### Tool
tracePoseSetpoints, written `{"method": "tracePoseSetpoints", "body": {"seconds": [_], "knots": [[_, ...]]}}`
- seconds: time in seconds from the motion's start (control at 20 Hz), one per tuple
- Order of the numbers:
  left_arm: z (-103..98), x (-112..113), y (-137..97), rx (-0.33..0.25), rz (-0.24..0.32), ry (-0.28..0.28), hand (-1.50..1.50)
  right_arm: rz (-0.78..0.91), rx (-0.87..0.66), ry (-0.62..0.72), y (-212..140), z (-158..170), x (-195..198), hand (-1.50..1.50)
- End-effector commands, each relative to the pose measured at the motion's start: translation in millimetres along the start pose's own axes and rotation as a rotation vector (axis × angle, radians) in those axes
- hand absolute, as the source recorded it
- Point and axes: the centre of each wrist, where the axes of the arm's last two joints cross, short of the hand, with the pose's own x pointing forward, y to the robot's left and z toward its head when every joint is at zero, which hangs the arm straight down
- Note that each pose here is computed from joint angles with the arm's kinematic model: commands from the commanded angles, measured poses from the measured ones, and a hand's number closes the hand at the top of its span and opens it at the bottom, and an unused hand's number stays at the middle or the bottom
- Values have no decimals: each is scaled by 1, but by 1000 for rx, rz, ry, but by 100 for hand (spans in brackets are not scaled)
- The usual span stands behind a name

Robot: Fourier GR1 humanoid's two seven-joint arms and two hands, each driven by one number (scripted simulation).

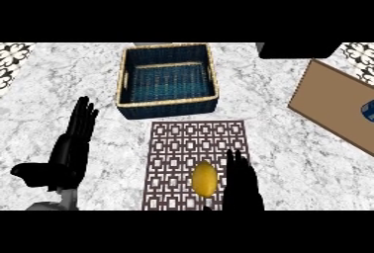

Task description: Pick the lemon from the placemat and place it in the basket

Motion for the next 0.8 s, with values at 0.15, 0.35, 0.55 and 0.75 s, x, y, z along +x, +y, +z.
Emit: {"method": "tracePoseSetpoints", "body": {"seconds": [0.15,0.35,0.55,0.75], "knots": [[2,7,-7,-28,25,-8,0,121,-16,188,-33,27,26,-150],[0,5,0,-31,14,7,0,124,-9,171,-37,27,30,-150],[-2,2,7,-26,0,-10,0,125,-5,141,-35,34,31,-150],[2,-2,-16,-29,12,-4,0,136,-1,129,-31,38,31,-150]]}}
